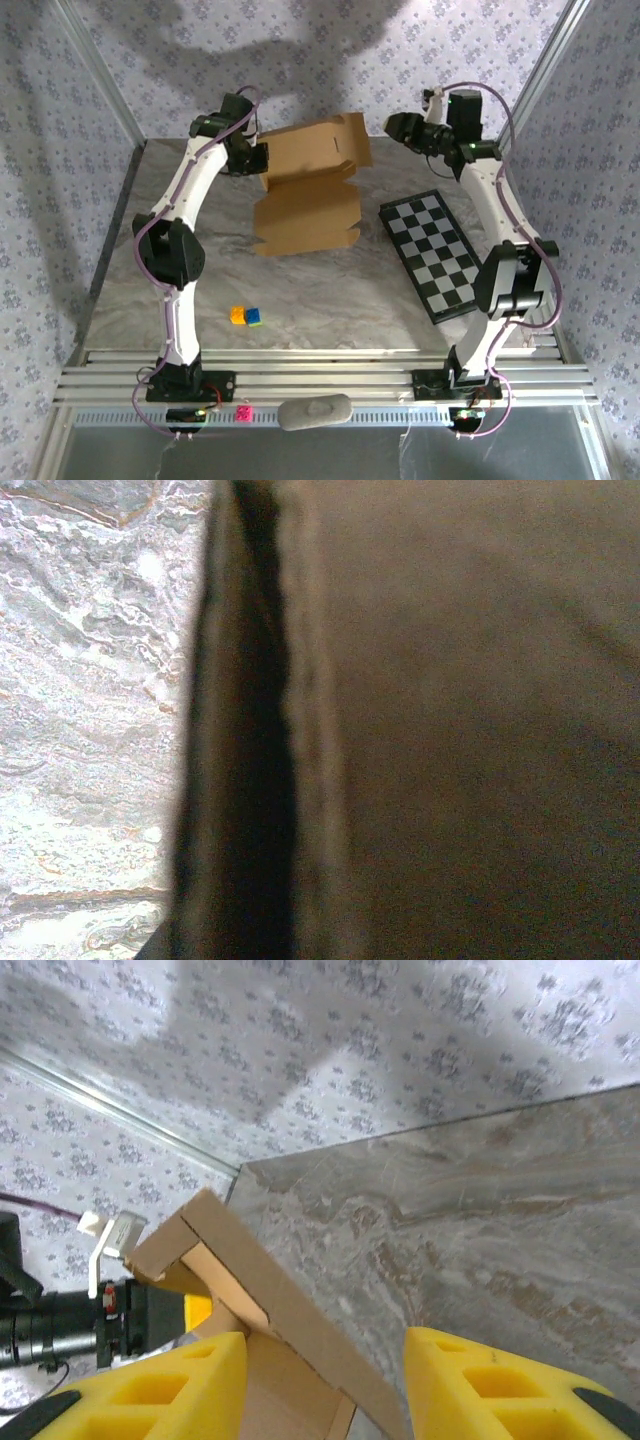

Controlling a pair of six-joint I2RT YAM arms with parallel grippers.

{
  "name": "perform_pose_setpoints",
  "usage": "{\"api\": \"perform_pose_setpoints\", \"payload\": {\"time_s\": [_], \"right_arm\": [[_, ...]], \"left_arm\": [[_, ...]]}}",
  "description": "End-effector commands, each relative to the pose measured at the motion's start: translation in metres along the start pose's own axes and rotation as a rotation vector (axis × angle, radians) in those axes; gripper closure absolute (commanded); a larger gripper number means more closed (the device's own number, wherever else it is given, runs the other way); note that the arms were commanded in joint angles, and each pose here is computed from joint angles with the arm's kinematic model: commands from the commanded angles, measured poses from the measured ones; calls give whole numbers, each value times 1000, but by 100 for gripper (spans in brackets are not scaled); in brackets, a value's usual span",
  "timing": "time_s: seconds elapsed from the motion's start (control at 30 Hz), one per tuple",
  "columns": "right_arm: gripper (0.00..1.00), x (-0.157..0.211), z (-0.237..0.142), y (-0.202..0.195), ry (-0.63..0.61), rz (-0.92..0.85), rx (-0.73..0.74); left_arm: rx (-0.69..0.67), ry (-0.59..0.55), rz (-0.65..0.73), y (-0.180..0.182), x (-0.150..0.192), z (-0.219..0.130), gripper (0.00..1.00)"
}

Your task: Fold the paper box

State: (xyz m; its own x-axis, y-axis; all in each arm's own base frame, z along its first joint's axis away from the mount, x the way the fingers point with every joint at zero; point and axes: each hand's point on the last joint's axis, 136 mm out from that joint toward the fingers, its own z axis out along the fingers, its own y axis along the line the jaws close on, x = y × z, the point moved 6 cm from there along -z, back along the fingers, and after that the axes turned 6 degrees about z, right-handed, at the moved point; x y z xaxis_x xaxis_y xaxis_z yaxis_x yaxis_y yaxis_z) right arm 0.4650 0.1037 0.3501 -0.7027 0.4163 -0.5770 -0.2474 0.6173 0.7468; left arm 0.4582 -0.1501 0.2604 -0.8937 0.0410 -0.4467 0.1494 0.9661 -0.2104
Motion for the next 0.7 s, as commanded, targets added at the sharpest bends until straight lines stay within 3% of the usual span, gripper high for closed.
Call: {"api": "perform_pose_setpoints", "payload": {"time_s": [0.0, 0.33, 0.67], "right_arm": [[55, -14, 17, -12, 8, -11, -31], [58, 15, 84, -21, 196, 29, -47], [60, 35, 73, 5, 244, 19, -109]], "left_arm": [[50, -33, 28, -8, -2, -18, 100], [53, -34, 18, -9, -1, -20, 100], [17, -21, -11, -2, 0, -18, 100]]}}
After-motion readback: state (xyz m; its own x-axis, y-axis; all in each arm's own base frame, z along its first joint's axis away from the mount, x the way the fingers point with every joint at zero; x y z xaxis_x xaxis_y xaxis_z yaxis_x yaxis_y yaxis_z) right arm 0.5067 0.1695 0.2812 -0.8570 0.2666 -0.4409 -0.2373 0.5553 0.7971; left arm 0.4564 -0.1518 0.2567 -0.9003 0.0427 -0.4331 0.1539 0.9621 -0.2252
